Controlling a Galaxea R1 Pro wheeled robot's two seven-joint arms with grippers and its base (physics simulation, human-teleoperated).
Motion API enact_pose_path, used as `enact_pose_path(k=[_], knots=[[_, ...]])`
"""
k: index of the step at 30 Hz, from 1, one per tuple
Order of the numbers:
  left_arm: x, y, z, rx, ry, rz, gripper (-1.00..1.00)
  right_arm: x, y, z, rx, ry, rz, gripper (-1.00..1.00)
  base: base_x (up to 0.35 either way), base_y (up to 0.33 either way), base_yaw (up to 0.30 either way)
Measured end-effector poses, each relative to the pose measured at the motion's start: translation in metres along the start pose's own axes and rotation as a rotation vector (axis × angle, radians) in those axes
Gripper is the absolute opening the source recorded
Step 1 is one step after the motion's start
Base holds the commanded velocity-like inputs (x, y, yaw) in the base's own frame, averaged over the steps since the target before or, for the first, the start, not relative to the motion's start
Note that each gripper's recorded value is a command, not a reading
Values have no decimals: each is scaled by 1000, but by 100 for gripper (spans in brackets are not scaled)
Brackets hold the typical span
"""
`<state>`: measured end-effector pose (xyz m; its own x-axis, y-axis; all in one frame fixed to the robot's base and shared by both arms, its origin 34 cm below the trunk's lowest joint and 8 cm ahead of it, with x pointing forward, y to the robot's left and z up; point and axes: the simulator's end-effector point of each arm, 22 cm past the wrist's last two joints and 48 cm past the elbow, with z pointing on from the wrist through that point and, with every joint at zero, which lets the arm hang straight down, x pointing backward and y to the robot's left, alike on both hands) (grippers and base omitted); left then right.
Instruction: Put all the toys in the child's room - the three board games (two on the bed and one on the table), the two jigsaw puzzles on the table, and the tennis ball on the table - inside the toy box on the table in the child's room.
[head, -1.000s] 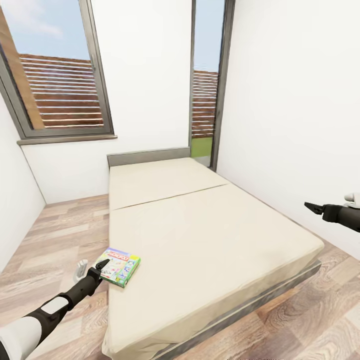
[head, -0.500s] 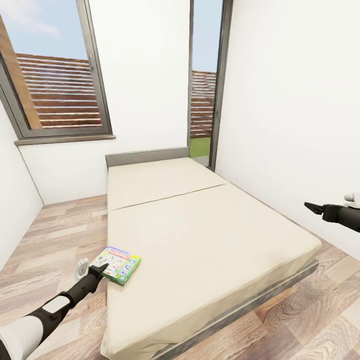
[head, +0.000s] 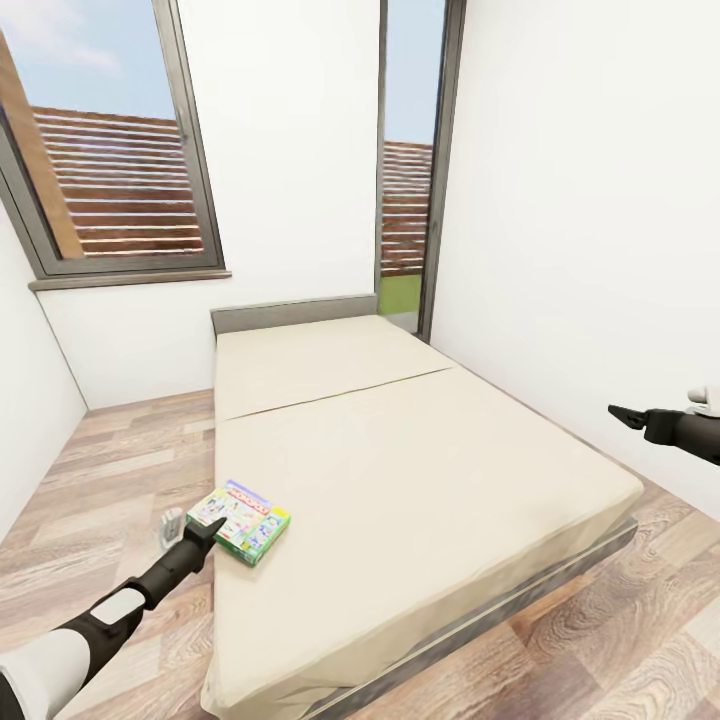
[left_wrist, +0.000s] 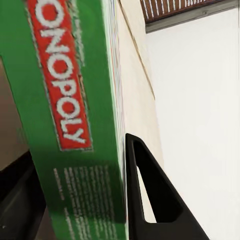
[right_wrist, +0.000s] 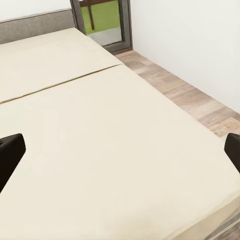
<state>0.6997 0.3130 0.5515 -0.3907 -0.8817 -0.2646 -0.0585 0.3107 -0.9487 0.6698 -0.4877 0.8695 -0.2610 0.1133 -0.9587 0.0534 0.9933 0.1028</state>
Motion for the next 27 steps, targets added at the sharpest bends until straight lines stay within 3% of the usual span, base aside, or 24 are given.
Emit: enact_pose_path(k=[14, 16, 19, 22, 24, 25, 27], knots=[[17, -26, 10, 74, 50, 2, -100, 13, 3, 1, -8, 8, -5, 100, 0, 0, 0], [27, -36, 15, 96, 85, 13, -100, 15, 6, 3, -13, 8, 0, 100, 0, 0, 0], [75, -73, 33, 154, 238, 40, -100, 18, 12, 6, -24, 1, 12, 100, 0, 0, 0], [127, -107, 53, 160, 346, 72, -100, 24, 15, 8, -27, 5, 16, 100, 0, 0, 0], [162, -121, 67, 104, 402, 108, -100, 26, 16, 8, -26, -6, 11, 100, 0, 0, 0], [191, -142, 74, 89, 441, 129, -100, 25, 16, 8, -25, -24, 4, 100, 0, 0, 0], [211, -156, 78, 43, 466, 163, -100, 25, 15, 8, -24, -46, -6, 100, -3, 0, 0]])
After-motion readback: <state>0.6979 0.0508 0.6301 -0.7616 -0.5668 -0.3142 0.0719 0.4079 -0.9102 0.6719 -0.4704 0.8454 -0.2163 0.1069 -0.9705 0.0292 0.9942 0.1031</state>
